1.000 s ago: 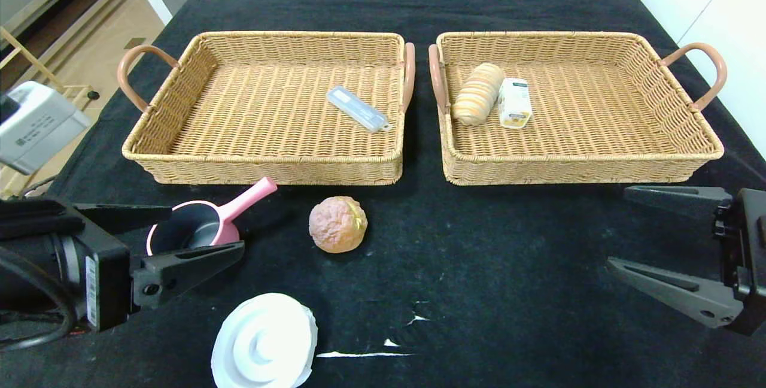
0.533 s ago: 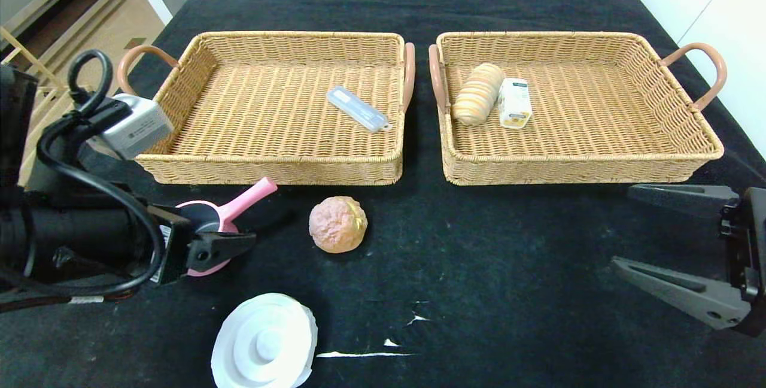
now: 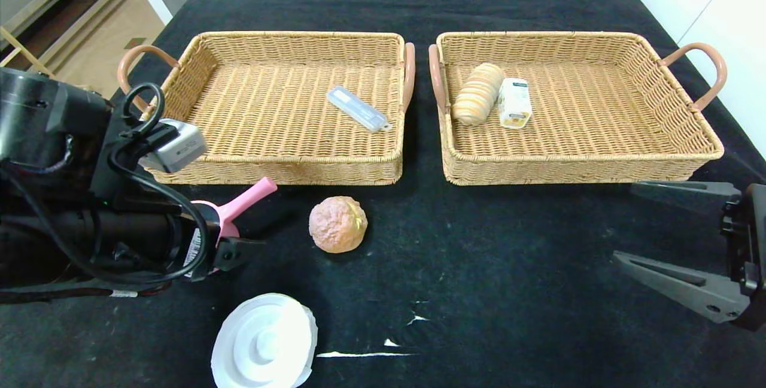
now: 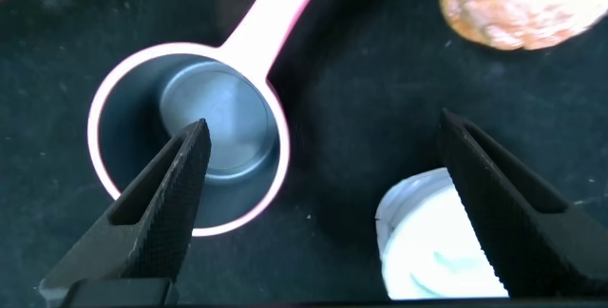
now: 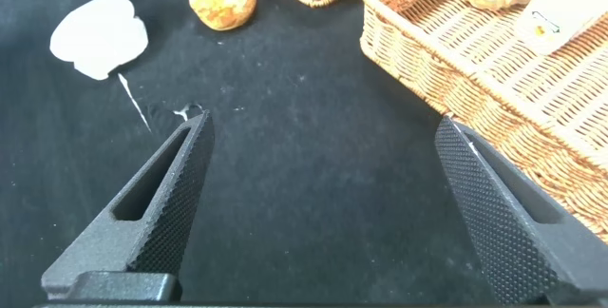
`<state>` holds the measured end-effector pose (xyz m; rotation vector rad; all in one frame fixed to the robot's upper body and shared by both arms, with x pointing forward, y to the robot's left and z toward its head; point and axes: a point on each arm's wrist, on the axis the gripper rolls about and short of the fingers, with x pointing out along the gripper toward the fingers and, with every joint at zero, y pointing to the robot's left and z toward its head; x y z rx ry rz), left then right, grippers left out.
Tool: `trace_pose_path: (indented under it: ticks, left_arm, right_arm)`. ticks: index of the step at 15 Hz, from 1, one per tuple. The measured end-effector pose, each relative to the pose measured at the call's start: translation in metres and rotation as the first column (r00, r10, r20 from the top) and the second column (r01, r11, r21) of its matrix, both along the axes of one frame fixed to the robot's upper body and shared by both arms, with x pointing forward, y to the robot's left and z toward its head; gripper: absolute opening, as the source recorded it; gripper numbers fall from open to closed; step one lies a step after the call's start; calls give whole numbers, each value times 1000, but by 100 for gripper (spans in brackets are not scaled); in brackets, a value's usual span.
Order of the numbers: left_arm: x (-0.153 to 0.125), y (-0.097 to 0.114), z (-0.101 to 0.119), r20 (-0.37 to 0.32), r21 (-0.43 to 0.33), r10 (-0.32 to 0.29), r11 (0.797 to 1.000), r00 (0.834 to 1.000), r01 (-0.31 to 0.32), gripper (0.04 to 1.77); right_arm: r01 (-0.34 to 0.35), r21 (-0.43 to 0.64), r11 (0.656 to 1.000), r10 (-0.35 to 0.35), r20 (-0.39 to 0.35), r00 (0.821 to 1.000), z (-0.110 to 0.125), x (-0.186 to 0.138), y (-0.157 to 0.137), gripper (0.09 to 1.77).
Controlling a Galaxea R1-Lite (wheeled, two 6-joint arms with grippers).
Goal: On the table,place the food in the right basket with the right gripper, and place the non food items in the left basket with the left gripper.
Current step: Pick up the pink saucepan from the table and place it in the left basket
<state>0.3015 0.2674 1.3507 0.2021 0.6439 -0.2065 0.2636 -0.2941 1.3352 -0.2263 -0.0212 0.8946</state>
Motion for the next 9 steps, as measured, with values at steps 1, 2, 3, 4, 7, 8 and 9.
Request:
trace_pose_path:
  ticks: [1, 2, 3, 4, 7, 8, 9]
  left_arm:
    - [3, 1, -3, -10, 2, 8, 1000, 1000, -8, 172]
    - [5, 1, -6, -23, 5, 13, 1000, 1000, -13, 172]
    - [8, 2, -9, -33, 7, 17, 1000, 999, -17, 172]
    - [12, 1, -11, -36, 8, 21, 1000, 999, -21, 172]
    - [24, 1, -16, -18, 3, 32, 999, 999, -32, 172]
    - [27, 1, -17, -14, 4, 35, 999, 999, -35, 172]
    - [28, 0, -18, -17, 5, 35, 999, 999, -35, 172]
  right_arm:
    - [3, 0, 1000, -3, 0, 1000, 0, 1, 0, 170]
    - [8, 0, 1000, -8, -1, 1000, 0, 2, -1, 170]
    - [12, -1, 1000, -12, -1, 1000, 0, 2, -2, 170]
    - [13, -1, 1000, -13, -3, 1000, 0, 3, -2, 170]
    - [15, -3, 1000, -15, -4, 1000, -1, 4, -2, 170]
    - [14, -3, 1000, -14, -4, 1000, -1, 4, -2, 170]
    - [14, -3, 1000, -14, -6, 1000, -1, 4, -2, 170]
